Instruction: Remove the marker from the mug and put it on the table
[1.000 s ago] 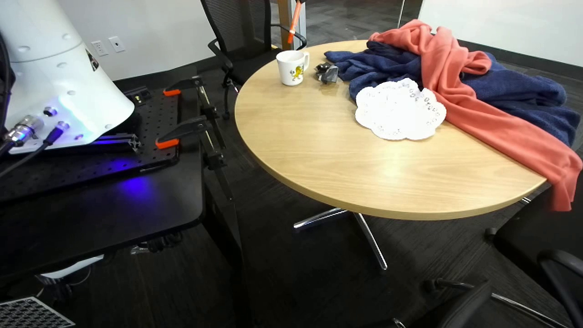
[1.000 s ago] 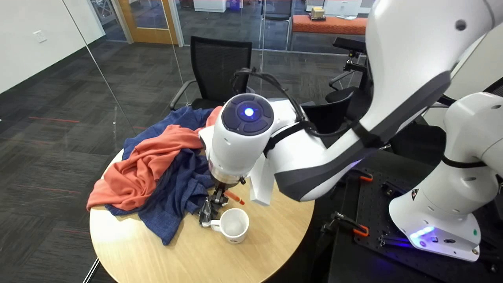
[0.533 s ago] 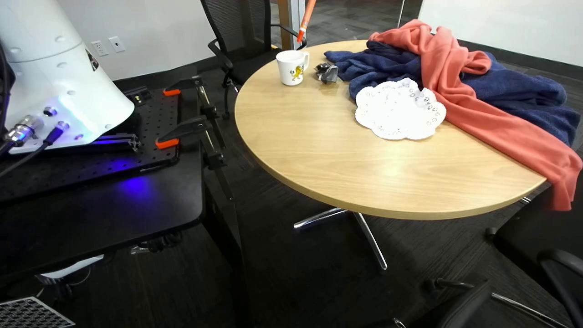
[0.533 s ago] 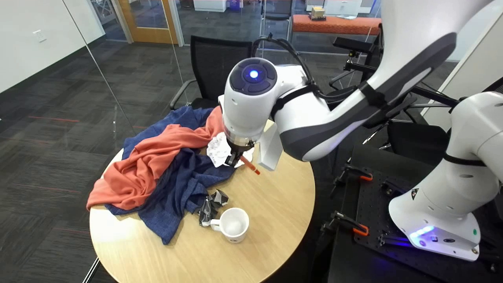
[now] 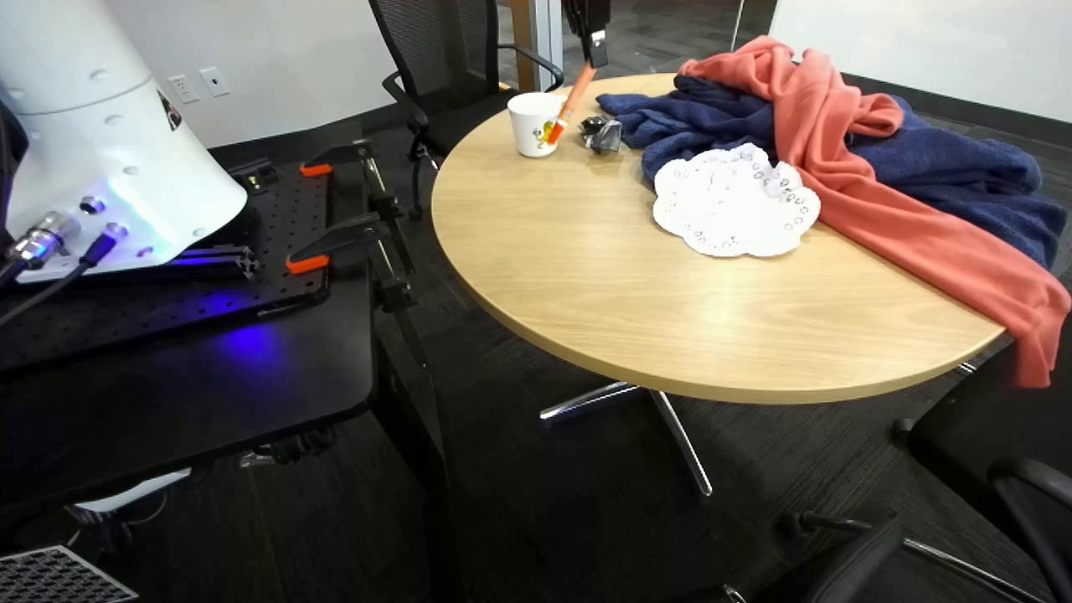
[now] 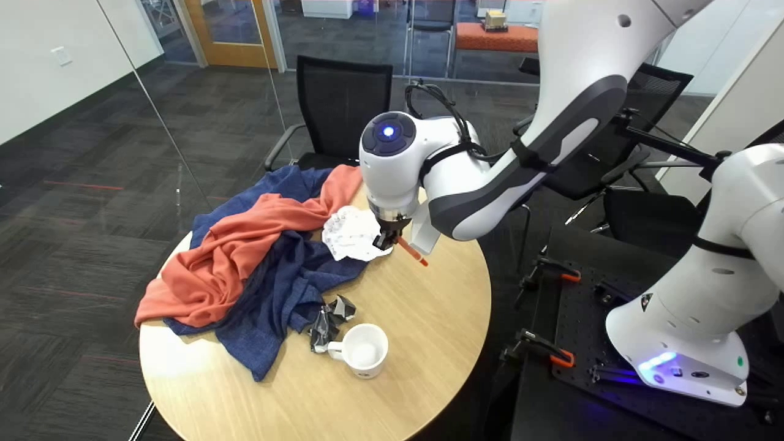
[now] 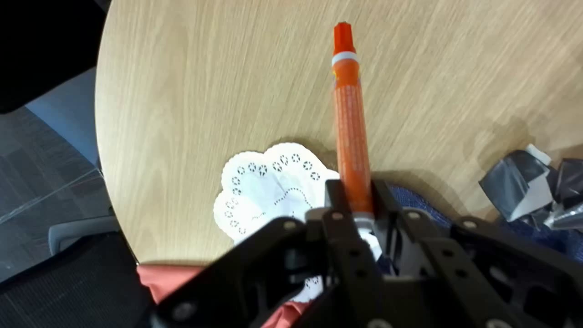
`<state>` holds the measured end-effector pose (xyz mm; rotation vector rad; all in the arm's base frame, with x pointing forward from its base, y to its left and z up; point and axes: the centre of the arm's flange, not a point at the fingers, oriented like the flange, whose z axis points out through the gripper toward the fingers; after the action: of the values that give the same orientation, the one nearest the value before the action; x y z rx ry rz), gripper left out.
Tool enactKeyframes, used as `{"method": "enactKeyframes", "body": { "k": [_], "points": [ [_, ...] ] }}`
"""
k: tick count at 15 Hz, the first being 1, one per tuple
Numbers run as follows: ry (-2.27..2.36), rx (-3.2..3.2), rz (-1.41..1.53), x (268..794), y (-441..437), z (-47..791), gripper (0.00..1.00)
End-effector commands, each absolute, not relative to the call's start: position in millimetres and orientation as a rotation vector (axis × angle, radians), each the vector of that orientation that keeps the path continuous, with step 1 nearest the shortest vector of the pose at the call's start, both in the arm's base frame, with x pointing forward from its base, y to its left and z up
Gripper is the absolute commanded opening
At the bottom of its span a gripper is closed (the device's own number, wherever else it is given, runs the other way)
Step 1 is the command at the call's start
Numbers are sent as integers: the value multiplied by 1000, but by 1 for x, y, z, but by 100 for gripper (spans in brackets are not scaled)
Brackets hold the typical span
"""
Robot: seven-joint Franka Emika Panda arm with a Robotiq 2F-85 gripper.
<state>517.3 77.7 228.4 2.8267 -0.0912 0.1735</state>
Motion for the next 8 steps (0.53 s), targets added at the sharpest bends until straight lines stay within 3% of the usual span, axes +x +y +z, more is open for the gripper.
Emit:
{"method": "enactKeyframes", "body": {
  "k": [1,8],
  "points": [
    [-151,2827,92,530,72,190,5],
    [-166,2831,-38,530,78,129,5]
  ]
}}
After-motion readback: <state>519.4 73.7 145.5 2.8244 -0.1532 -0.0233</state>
